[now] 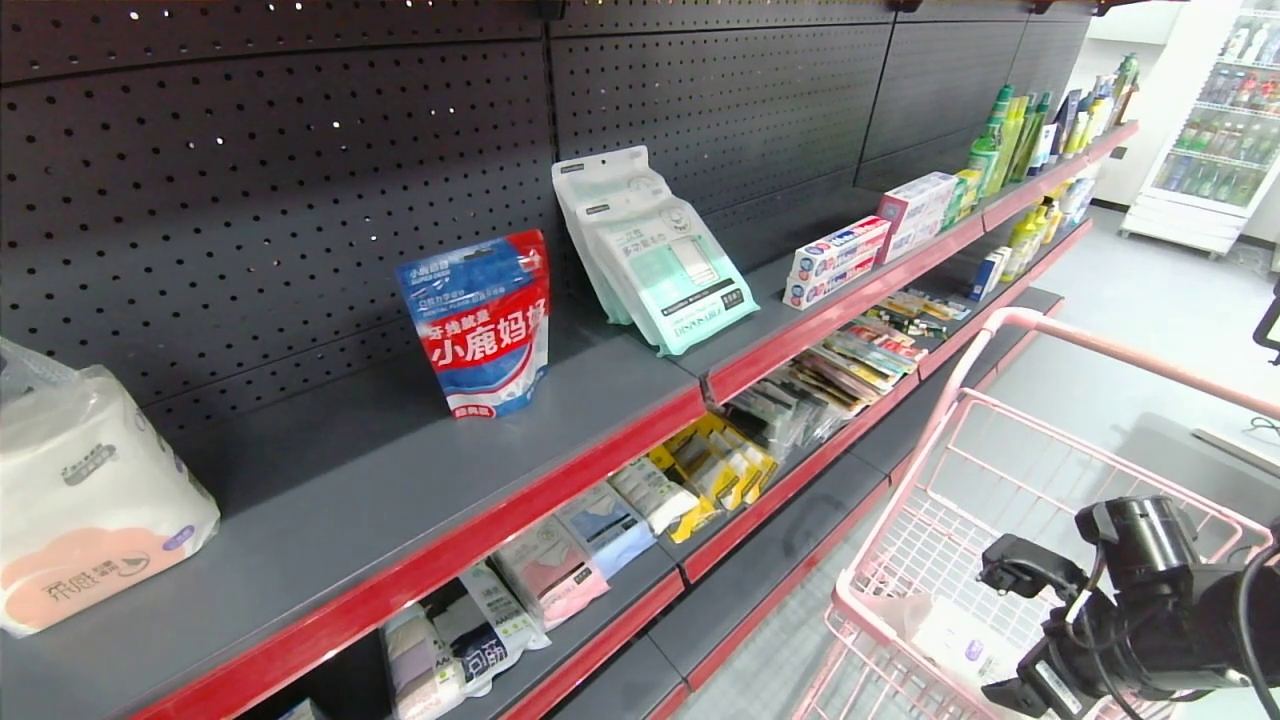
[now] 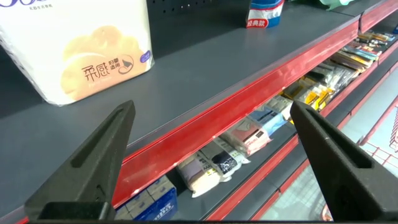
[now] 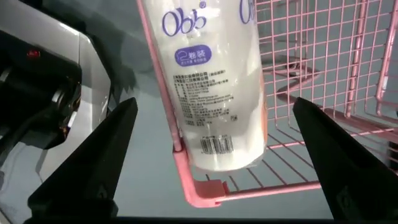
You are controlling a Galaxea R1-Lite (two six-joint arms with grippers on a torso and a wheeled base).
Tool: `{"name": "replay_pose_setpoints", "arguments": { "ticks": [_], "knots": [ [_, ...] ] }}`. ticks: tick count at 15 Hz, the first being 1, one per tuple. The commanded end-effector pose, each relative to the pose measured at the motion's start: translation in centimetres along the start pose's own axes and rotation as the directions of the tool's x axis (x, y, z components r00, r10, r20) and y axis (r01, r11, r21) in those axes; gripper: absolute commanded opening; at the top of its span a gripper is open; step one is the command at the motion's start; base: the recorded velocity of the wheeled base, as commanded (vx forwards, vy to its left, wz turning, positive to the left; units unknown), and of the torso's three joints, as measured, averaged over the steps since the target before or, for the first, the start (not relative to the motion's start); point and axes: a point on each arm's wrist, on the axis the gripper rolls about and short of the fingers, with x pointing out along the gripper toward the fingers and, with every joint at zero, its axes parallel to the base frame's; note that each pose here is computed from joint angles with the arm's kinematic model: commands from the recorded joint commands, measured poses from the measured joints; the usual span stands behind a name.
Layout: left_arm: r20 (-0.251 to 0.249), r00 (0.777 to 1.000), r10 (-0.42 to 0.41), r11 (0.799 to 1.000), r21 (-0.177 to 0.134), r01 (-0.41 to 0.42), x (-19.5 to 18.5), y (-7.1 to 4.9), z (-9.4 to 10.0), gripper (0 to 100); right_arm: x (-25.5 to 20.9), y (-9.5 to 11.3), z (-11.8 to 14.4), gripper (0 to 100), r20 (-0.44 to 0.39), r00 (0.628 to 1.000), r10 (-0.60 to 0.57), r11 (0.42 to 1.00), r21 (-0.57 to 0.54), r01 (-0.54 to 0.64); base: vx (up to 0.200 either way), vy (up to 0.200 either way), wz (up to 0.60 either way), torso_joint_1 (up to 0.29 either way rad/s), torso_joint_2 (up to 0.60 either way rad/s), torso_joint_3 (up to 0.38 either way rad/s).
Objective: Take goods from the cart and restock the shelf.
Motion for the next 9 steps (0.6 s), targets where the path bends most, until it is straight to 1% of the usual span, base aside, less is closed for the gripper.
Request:
{"name": "replay_pose_setpoints", "arguments": {
  "ticks": [1,2,4,7,9],
  "knots": [
    [-0.001,1.000,0.000,1.000,0.000,0.000,0.0,0.0,0.0,100,1.4,0.0,-0.2,100,-0.021,1.000,0.012,1.000,0.001,-0.012,0.000,0.000,0.00,0.000,0.00,0.000],
    [-0.001,1.000,0.000,1.000,0.000,0.000,0.0,0.0,0.0,100,1.9,-0.2,-0.2,100,-0.013,1.000,-0.004,1.000,0.000,0.004,0.000,0.000,0.00,0.000,0.00,0.000],
    [-0.001,1.000,0.000,1.000,0.000,0.000,0.0,0.0,0.0,100,2.3,-0.6,-0.5,100,-0.027,1.000,-0.010,1.000,-0.007,0.010,0.000,0.000,0.00,0.000,0.00,0.000],
    [-0.001,1.000,0.000,1.000,0.000,0.000,0.0,0.0,0.0,100,2.7,-1.3,-0.7,100,-0.035,0.999,-0.017,1.000,0.013,0.017,0.000,0.000,0.00,0.000,0.00,0.000],
    [-0.001,1.000,0.000,1.000,0.000,0.000,0.0,0.0,0.0,100,3.0,-1.3,-0.7,100,-0.041,0.999,-0.013,1.000,0.016,0.013,0.000,0.000,0.00,0.000,0.00,0.000]
  ]
}}
